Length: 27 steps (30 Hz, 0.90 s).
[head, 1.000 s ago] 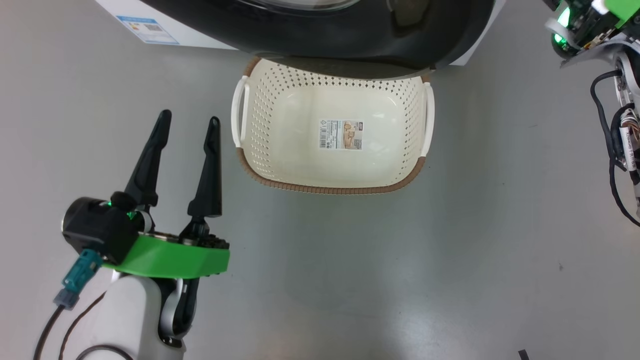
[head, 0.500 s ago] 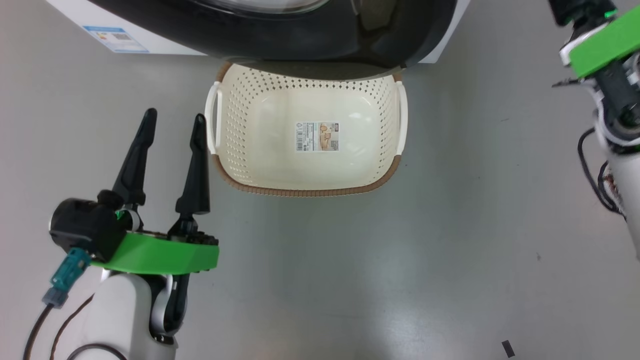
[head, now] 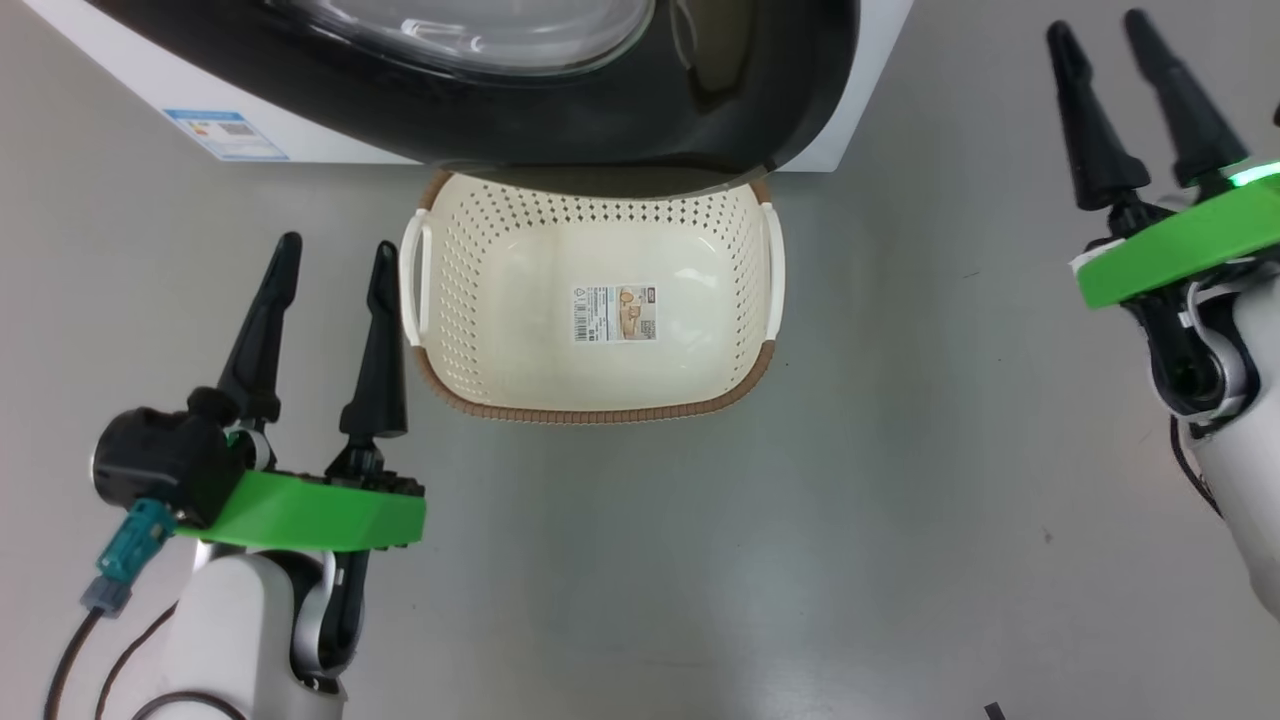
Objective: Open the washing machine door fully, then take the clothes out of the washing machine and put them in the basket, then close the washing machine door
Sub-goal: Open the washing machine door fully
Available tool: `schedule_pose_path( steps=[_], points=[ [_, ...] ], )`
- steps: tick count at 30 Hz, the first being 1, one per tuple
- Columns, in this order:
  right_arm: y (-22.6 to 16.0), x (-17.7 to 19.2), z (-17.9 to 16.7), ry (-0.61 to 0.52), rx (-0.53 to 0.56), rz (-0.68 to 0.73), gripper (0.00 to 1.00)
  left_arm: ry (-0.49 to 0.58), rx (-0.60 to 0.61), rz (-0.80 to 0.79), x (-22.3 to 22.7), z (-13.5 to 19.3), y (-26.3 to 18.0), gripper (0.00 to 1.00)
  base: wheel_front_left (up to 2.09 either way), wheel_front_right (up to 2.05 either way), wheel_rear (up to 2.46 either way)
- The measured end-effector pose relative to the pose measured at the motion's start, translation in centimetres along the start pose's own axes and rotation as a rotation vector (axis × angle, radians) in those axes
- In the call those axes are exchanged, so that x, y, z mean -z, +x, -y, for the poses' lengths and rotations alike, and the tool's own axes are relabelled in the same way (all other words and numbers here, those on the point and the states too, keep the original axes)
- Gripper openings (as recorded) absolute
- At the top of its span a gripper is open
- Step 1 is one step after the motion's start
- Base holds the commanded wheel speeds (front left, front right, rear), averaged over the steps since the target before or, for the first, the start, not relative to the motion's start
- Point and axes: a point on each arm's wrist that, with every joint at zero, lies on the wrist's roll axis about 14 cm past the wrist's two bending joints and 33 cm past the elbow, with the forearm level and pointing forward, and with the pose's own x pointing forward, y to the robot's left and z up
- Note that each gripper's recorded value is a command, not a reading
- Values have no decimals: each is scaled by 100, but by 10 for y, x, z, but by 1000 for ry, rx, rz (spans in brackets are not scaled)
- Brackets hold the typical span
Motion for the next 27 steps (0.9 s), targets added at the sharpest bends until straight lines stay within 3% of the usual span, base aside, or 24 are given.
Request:
schedule_pose_path(
  steps=[13,27],
  points=[
    [-37,-5,-23,-199,-7,98,100,0,12,-4,2,4,-2,100,0,0,0],
    [-62,0,-32,-211,22,125,100,3,16,12,-2,4,-1,100,0,0,0]
  ],
)
